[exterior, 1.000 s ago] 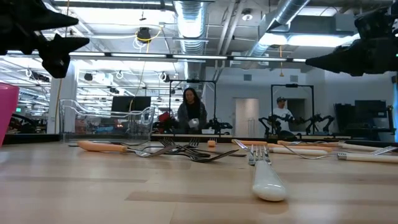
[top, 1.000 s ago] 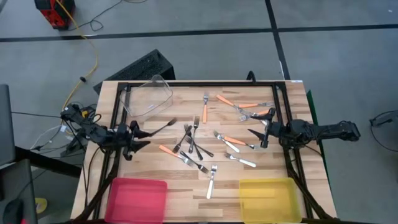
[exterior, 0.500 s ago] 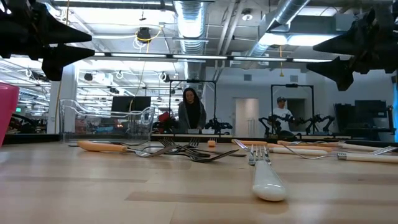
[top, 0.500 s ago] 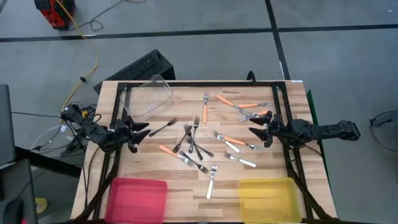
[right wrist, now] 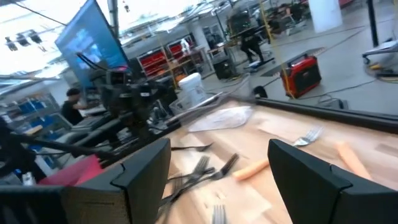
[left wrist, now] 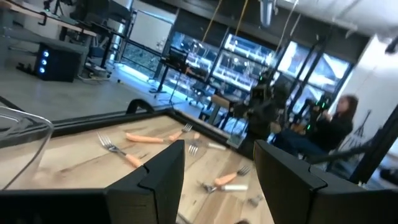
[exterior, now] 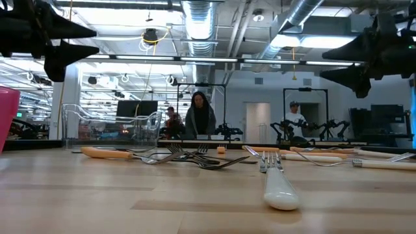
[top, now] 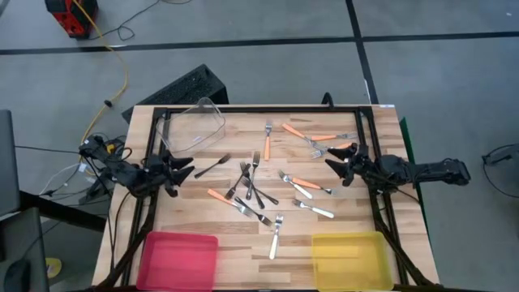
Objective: Sort silverware by color (type)
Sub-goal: Put the white fork into the transparent bin
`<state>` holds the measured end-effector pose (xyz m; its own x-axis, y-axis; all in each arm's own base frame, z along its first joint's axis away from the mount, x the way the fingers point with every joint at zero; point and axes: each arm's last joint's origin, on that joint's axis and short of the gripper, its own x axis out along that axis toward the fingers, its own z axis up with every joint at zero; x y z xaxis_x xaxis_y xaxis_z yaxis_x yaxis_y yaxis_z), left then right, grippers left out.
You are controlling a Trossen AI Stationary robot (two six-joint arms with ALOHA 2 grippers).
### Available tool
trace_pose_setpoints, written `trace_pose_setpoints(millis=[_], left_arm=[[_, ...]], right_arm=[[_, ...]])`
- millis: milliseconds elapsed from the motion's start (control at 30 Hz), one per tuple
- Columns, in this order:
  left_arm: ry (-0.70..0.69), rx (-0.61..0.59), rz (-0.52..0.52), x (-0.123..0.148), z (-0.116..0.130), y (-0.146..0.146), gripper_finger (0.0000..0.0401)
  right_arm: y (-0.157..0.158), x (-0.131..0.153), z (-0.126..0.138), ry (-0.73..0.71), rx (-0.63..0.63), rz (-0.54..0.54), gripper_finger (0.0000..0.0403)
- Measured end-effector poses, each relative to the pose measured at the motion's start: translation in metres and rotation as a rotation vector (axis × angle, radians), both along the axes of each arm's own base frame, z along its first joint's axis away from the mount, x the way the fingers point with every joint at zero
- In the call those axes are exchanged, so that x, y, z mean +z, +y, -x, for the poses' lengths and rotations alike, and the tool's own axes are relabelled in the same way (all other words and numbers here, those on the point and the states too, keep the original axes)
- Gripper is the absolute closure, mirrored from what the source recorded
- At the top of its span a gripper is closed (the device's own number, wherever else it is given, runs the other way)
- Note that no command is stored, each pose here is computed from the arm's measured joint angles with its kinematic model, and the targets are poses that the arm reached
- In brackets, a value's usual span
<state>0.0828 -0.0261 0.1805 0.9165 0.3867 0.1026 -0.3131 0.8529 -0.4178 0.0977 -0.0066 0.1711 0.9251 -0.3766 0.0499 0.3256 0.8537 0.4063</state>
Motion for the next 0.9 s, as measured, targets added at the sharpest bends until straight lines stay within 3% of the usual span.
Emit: trace_pose_setpoints(millis=[267, 400, 533, 633, 900], left_arm=[[-0.078, 0.0, 0.064, 0.012, 0.002, 0.002, 0.0223], [-0.127, 0.057, 0.1, 0.034, 0.009, 0.007, 0.0223], [-0.137, 0.087, 0.069, 0.055, 0.016, 0.012, 0.0223], [-0.14, 0.096, 0.048, 0.069, 0.021, 0.015, 0.0223], [-0.073, 0.095, -0.007, 0.089, 0.031, 0.022, 0.0223]], right_arm=[[-0.004, 0.002, 0.0, -0.034, -0.032, -0.036, 0.0106], [-0.006, 0.022, 0.005, -0.072, -0.066, 0.034, 0.0106], [-0.008, 0.049, 0.01, -0.091, -0.094, 0.086, 0.0106], [-0.009, 0.068, 0.013, -0.039, -0.108, 0.101, 0.0106], [-0.011, 0.1, 0.003, 0.294, -0.124, 0.107, 0.0106]])
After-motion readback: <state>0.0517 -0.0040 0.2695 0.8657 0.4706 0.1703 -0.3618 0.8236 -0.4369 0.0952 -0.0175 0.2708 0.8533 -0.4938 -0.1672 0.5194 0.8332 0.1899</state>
